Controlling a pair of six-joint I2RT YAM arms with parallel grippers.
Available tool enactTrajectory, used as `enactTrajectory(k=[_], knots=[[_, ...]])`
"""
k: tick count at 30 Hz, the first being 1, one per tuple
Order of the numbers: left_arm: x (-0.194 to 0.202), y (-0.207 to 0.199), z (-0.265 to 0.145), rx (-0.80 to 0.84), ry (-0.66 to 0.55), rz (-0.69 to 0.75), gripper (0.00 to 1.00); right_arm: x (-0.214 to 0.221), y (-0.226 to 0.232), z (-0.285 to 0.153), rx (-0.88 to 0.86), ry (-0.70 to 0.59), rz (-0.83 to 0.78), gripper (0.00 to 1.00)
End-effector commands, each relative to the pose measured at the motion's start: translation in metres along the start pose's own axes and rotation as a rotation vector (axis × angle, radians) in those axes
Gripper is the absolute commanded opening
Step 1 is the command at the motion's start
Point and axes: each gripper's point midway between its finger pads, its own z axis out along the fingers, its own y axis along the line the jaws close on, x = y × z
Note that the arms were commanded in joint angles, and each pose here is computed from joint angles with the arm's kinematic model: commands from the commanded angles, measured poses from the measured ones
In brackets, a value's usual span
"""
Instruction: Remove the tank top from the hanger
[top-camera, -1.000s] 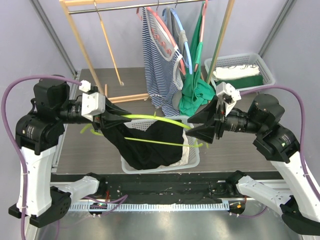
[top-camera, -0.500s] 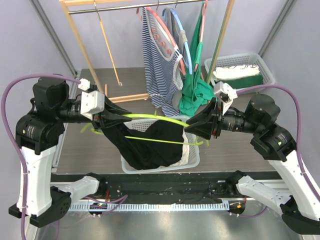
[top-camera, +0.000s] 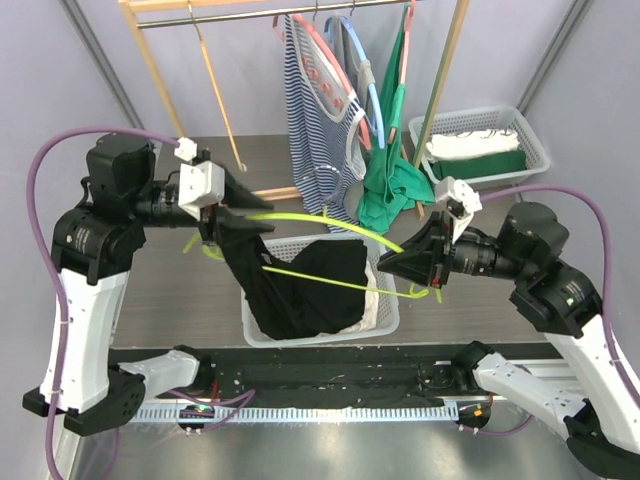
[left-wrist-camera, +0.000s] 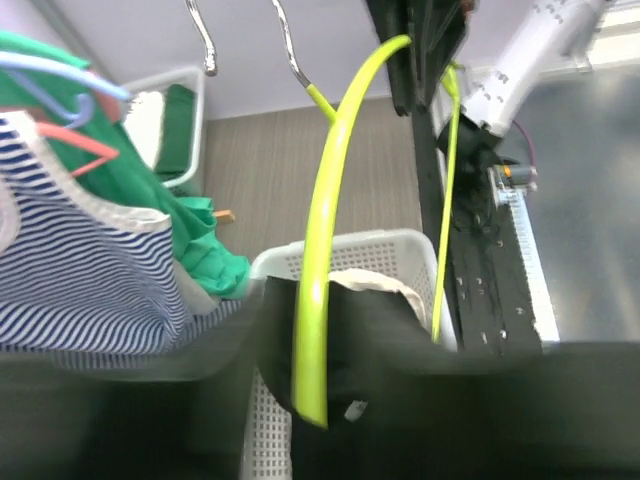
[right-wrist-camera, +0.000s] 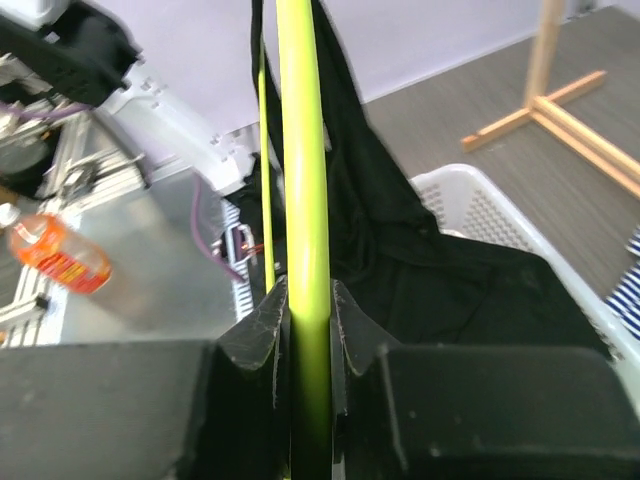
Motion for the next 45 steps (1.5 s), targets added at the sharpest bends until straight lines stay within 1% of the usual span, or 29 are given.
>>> enactTrajectory(k=[1, 2, 5, 8, 11, 14, 15, 16, 17, 18, 19, 21, 22, 23, 24, 25, 26, 27, 31, 33, 36, 39, 41, 42, 43, 45], knots=[[-0.01, 0.014, -0.009, -0.119, -0.001, 0.09, 0.91, -0.034, -0.002, -0.026, 0.154, -0.116, -0.066, 0.01], [-0.01, 0.017, -0.01, -0.132, 0.002, 0.101, 0.99, -0.036, -0.005, -0.029, 0.178, -0.117, -0.077, 0.01], [-0.015, 0.027, -0.018, -0.203, 0.019, 0.134, 1.0, -0.037, -0.004, -0.041, 0.227, -0.11, -0.087, 0.01], [-0.023, 0.036, -0.034, -0.316, 0.043, 0.184, 1.0, -0.036, -0.001, -0.051, 0.253, -0.116, -0.095, 0.01], [-0.014, 0.027, -0.045, -0.377, 0.064, 0.171, 1.0, -0.036, 0.001, -0.058, 0.274, -0.129, -0.101, 0.01], [0.012, 0.012, -0.044, -0.377, 0.067, 0.068, 1.0, -0.038, -0.003, -0.06, 0.3, -0.139, -0.111, 0.01], [0.036, 0.008, -0.037, -0.366, 0.079, -0.03, 1.0, -0.04, -0.004, -0.06, 0.305, -0.141, -0.118, 0.01], [0.038, 0.009, -0.035, -0.374, 0.054, -0.033, 1.0, -0.041, -0.005, -0.059, 0.306, -0.137, -0.117, 0.01], [0.037, 0.001, -0.037, -0.384, 0.027, -0.027, 1.0, -0.042, -0.004, -0.057, 0.297, -0.135, -0.116, 0.01], [0.042, 0.003, -0.036, -0.395, 0.015, -0.045, 1.0, -0.044, -0.003, -0.056, 0.288, -0.133, -0.118, 0.01], [0.046, 0.009, -0.032, -0.415, -0.02, -0.095, 1.0, -0.044, -0.003, -0.054, 0.281, -0.131, -0.117, 0.01], [0.047, 0.019, -0.031, -0.456, -0.05, -0.147, 0.93, -0.044, -0.007, -0.048, 0.274, -0.122, -0.111, 0.01], [0.043, 0.022, -0.029, -0.467, -0.074, -0.197, 0.89, -0.044, -0.008, -0.046, 0.273, -0.119, -0.108, 0.01], [0.047, 0.031, -0.027, -0.481, -0.072, -0.255, 0.75, -0.045, -0.009, -0.046, 0.273, -0.126, -0.11, 0.01], [0.044, 0.033, -0.026, -0.481, -0.079, -0.274, 0.65, -0.045, -0.01, -0.045, 0.276, -0.127, -0.109, 0.01], [0.045, 0.034, -0.024, -0.481, -0.082, -0.31, 0.5, -0.046, -0.01, -0.045, 0.274, -0.131, -0.108, 0.01], [0.046, 0.036, -0.023, -0.482, -0.083, -0.327, 0.45, -0.046, -0.011, -0.044, 0.273, -0.133, -0.109, 0.01], [0.05, 0.039, -0.021, -0.483, -0.084, -0.341, 0.44, -0.046, -0.01, -0.043, 0.271, -0.135, -0.107, 0.01], [0.059, 0.042, -0.014, -0.471, -0.081, -0.379, 0.52, -0.046, -0.012, -0.041, 0.267, -0.131, -0.101, 0.01], [0.061, 0.043, -0.01, -0.458, -0.086, -0.398, 0.53, -0.045, -0.012, -0.04, 0.265, -0.127, -0.099, 0.01], [0.051, 0.048, -0.007, -0.445, -0.116, -0.401, 0.56, -0.045, -0.013, -0.038, 0.261, -0.123, -0.099, 0.01], [0.042, 0.053, -0.004, -0.437, -0.14, -0.395, 0.56, -0.043, -0.014, -0.035, 0.254, -0.111, -0.092, 0.01], [0.039, 0.056, -0.002, -0.429, -0.144, -0.39, 0.53, -0.041, -0.015, -0.033, 0.252, -0.107, -0.086, 0.01], [0.037, 0.057, -0.001, -0.428, -0.149, -0.385, 0.5, -0.041, -0.015, -0.033, 0.252, -0.107, -0.086, 0.01], [0.038, 0.06, 0.0, -0.431, -0.146, -0.387, 0.4, -0.039, -0.017, -0.033, 0.255, -0.103, -0.083, 0.01], [0.037, 0.061, 0.001, -0.432, -0.147, -0.378, 0.26, -0.038, -0.018, -0.032, 0.255, -0.1, -0.081, 0.01]])
